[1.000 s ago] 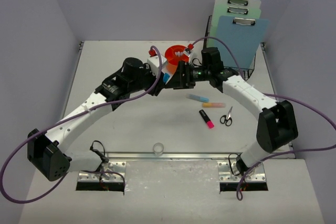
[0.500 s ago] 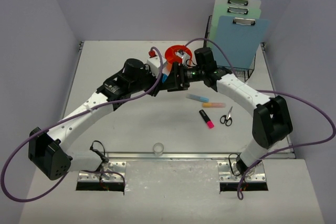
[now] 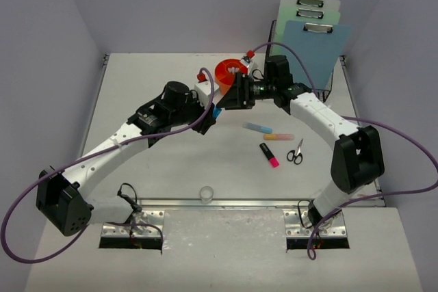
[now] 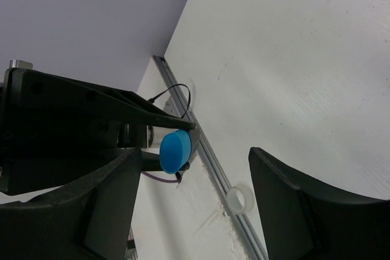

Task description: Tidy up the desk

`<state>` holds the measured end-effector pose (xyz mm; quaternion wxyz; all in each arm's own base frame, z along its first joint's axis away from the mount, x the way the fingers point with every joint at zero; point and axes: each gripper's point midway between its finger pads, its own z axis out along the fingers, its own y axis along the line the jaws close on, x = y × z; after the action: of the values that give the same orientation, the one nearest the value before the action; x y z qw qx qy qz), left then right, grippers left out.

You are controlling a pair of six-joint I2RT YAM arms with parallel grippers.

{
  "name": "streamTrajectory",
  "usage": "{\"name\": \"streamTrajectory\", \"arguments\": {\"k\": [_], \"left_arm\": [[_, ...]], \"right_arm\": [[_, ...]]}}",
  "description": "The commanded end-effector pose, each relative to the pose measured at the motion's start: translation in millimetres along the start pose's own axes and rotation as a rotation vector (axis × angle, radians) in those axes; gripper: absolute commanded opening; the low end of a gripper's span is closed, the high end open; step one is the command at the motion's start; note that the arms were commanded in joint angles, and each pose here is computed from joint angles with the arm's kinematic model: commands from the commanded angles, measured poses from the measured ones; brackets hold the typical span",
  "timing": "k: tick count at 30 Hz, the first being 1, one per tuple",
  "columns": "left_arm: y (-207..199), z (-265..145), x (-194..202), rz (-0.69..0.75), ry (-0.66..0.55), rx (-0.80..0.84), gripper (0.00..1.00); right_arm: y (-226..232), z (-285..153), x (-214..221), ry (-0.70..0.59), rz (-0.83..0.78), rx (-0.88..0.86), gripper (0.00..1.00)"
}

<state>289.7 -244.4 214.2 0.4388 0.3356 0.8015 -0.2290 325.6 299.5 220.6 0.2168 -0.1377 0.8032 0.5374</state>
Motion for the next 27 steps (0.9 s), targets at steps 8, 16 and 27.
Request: {"name": "streamTrajectory", "arguments": {"k": [8, 16, 27], "left_arm": [[-13, -2, -24, 0.013, -0.067, 0.063, 0.01], [-10, 1, -25, 0.016, -0.061, 0.054, 0.01], [-4, 2, -18, 0.013, -0.04, 0.021, 0.5]], "right_arm": [[19, 11, -17, -0.03, -0.125, -0.032, 0.69], [3, 20, 7, 0.034, -0.208, 0.04, 0.56], [5, 14, 0, 0.03, -0.283, 0.061, 0.0]]}}
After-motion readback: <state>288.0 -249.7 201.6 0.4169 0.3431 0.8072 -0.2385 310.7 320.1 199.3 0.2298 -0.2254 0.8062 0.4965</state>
